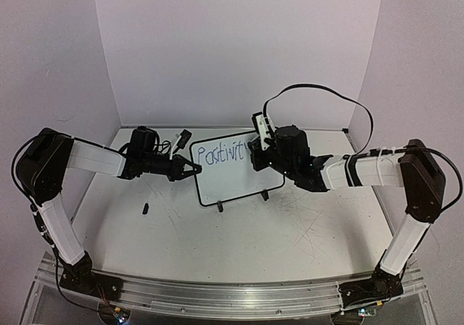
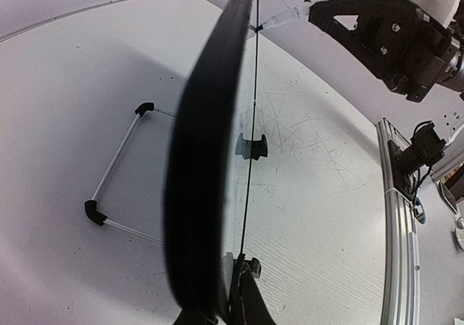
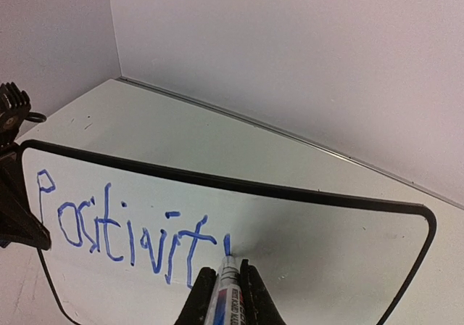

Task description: Write a sentence on the whiteboard

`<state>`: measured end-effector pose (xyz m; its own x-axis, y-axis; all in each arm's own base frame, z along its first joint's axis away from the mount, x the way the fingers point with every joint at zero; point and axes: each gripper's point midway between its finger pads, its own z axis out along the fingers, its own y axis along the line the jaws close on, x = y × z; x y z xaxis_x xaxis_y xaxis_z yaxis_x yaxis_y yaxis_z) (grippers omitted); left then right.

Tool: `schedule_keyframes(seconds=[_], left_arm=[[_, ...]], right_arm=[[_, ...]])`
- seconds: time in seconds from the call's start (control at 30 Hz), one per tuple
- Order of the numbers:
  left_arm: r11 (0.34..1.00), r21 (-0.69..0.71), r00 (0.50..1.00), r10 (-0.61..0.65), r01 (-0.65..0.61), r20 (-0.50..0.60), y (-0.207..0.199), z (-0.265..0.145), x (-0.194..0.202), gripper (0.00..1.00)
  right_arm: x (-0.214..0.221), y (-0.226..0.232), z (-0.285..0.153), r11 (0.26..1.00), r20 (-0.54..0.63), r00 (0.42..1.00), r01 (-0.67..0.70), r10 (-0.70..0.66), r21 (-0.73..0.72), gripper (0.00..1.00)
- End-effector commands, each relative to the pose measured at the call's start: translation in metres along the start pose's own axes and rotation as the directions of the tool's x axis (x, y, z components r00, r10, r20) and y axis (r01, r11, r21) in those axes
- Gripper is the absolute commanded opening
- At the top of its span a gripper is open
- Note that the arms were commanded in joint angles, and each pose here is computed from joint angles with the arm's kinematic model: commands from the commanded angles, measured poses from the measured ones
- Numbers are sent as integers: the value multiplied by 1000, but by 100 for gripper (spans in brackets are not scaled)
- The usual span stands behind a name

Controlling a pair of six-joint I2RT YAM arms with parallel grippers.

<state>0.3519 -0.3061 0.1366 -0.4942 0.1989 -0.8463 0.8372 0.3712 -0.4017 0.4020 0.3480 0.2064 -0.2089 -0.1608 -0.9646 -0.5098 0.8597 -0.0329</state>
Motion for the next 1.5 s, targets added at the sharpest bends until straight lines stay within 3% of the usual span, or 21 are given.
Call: schedule_keyframes(seconds=[0.0,0.2,0.73,1.47], left_arm=[[972,-229,999,53,-53,-6,46,-7,-7,0],[972,-230,999,50,-50,-8,46,-8,-6,0],[972,-229,999,52,-53,-11,46,-7,-5,0],[971,-231,999,53,-55,-11,46,-7,-5,0]], right_arm=[[5,-5,-4,999,-8,999,-40,40,15,0],[12,-13,-5,998,-19,999,-37,38,57,0],[-40,-20,-4,995,96,995,-14,5,96,0],[13,-15,-6,997,-23,998,-51,52,60,0]])
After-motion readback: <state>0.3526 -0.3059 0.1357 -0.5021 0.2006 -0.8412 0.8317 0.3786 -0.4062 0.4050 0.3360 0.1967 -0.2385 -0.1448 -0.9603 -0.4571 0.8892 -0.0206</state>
